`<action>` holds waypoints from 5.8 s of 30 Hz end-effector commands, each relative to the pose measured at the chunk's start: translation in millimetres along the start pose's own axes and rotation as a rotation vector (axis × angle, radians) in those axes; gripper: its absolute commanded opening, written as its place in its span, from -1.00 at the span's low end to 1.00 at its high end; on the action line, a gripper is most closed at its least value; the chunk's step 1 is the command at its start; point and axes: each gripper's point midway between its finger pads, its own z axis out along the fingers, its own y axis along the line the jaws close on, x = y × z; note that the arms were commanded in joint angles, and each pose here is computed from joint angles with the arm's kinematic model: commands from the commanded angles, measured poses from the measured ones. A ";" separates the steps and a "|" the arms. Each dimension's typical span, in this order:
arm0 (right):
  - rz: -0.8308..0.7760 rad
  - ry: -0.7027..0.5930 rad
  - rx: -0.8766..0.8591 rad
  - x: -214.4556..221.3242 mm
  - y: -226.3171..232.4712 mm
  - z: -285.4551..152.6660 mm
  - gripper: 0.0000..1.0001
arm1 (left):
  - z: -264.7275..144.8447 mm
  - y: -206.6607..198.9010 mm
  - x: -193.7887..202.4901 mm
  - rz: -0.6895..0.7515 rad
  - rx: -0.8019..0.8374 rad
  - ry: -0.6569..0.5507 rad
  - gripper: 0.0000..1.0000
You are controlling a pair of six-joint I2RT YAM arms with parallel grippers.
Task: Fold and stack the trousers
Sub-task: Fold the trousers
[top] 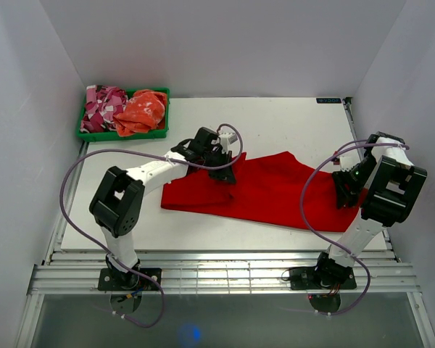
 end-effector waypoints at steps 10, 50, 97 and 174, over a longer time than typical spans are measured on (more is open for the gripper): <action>0.001 -0.020 -0.021 5.0 13.8 -4.8 0.16 | 18.7 -43.0 -7.1 0.025 0.077 -0.002 -1.00; -0.259 -0.471 -0.279 -156.3 160.5 -36.9 0.06 | -178.5 107.1 -65.5 -0.128 -0.084 -0.137 0.77; -0.087 -0.300 -0.327 -169.0 198.2 72.3 -0.70 | -248.3 202.8 -26.0 -0.127 -0.392 -0.112 0.79; -0.129 -0.147 -0.429 -170.6 216.2 121.8 -0.16 | -124.8 233.8 95.7 -0.510 -0.192 0.115 -1.00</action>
